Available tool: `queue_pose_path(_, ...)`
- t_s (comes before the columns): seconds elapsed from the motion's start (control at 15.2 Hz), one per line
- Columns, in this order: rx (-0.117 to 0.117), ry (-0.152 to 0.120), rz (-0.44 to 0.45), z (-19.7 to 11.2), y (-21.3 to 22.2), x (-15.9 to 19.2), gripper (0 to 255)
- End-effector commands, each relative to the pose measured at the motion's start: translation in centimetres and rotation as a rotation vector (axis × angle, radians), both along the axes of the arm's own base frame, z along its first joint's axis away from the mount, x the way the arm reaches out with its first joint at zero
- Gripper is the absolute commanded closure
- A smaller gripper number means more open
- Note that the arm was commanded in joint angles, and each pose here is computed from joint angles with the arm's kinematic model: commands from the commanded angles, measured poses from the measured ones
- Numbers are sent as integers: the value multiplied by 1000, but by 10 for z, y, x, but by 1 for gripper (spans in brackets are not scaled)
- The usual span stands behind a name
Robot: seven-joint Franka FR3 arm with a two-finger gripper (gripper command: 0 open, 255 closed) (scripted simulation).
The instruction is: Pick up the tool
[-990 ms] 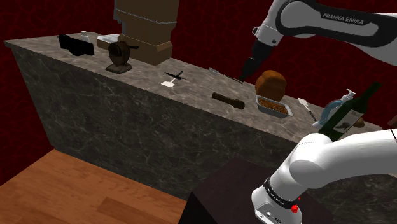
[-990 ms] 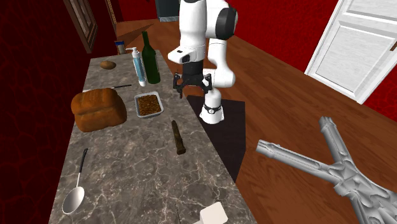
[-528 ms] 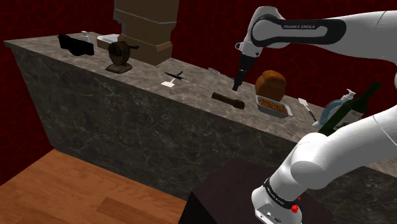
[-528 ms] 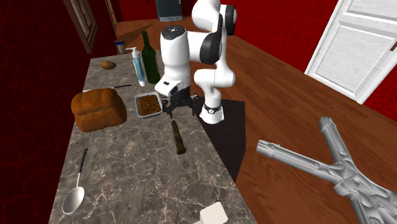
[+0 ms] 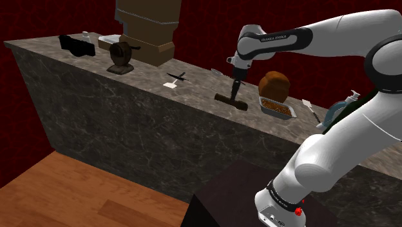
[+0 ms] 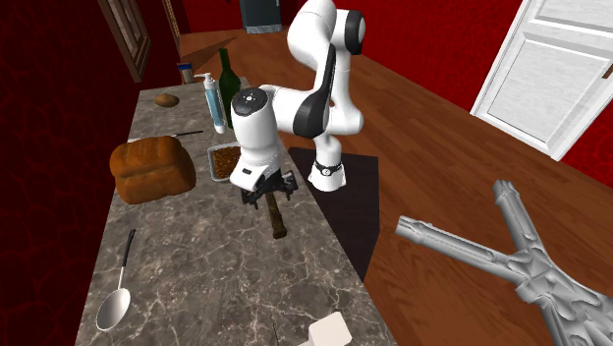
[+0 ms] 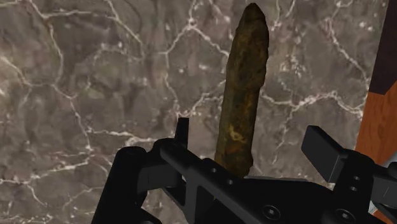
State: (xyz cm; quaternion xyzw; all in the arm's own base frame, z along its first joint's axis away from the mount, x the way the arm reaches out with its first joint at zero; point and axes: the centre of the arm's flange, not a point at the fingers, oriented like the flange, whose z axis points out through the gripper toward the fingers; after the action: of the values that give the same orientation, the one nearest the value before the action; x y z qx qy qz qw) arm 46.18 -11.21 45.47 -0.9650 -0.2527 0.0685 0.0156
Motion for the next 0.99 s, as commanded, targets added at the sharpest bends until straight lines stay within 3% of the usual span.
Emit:
queue_pose_path(0.0,0,1,3,-11,0,1,0)
queue_pose_path(0.33,0,1,3,-30,0,1,0)
queue_pose_path(0.4,0,1,3,-30,0,0,255)
queue_pose_path(0.92,0,1,3,-30,0,0,255)
